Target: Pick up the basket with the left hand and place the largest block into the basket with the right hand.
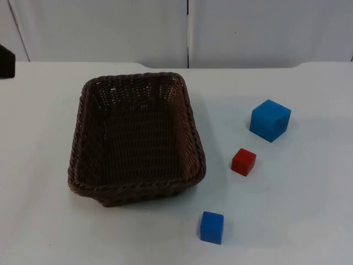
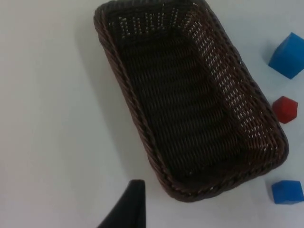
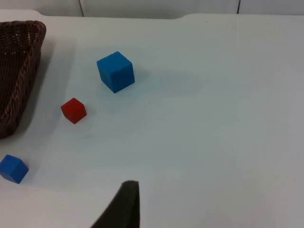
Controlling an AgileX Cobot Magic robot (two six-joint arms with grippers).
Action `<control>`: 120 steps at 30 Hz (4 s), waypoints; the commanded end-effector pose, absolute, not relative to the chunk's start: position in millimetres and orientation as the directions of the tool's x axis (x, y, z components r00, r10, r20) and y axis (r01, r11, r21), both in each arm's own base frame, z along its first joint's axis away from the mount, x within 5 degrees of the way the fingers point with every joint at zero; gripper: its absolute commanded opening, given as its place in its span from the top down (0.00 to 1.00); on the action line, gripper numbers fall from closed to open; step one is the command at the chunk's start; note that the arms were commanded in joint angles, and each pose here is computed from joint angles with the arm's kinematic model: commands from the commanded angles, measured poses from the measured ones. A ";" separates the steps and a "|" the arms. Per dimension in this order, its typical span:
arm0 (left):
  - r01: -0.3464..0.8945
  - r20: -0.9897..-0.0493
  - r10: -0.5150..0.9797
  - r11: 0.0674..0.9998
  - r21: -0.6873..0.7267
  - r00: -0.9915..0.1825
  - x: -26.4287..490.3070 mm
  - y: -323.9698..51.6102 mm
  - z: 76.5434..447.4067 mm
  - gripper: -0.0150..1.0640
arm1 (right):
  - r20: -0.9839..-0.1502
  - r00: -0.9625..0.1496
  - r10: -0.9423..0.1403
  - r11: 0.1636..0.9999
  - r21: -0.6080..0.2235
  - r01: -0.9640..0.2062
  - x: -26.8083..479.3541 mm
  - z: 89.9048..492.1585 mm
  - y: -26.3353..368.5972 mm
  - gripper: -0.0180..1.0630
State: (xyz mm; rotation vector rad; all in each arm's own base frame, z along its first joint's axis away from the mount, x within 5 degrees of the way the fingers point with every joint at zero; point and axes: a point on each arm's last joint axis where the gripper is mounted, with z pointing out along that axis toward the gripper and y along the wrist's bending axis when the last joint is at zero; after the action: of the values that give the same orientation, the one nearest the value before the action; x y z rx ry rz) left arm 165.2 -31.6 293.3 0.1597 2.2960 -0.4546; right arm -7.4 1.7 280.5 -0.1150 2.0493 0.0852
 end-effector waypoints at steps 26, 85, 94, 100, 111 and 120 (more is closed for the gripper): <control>0.192 -0.528 0.004 0.933 -0.303 -0.849 308.0 -66.6 226.5 0.01 | -0.889 -0.455 -0.047 0.993 0.008 -0.119 -7.7 280.2 1.7 0.01; 0.029 -0.208 -0.049 0.934 -0.357 -0.977 387.1 -68.6 89.2 0.92 | -0.889 -0.455 -0.047 0.993 0.008 -0.119 -7.7 280.2 1.7 0.01; 0.074 -0.251 -0.034 0.911 -0.405 -0.967 380.2 -72.8 140.6 0.99 | -0.889 -0.455 -0.047 0.993 0.008 -0.119 -7.7 280.2 1.7 0.01; 0.112 -0.292 -0.022 0.894 -0.434 -0.956 372.1 -75.0 176.1 0.99 | -0.889 -0.455 -0.047 0.993 0.008 -0.119 -7.7 280.2 1.7 0.01; 0.160 -0.368 -0.027 0.870 -0.467 -0.929 350.2 -76.4 238.8 0.99 | -0.889 -0.455 -0.047 0.993 0.008 -0.119 -7.7 280.2 1.7 0.01; 0.157 -0.265 0.029 0.865 -0.476 -0.964 336.1 -76.8 240.8 0.99 | -0.889 -0.455 -0.048 0.993 0.006 -0.118 -7.7 280.2 1.6 0.01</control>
State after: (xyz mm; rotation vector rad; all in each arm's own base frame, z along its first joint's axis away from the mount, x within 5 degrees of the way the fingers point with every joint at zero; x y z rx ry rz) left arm 342.2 -75.7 234.7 0.1251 2.7648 -0.7174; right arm -7.4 1.7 280.5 -0.1165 2.0492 0.0843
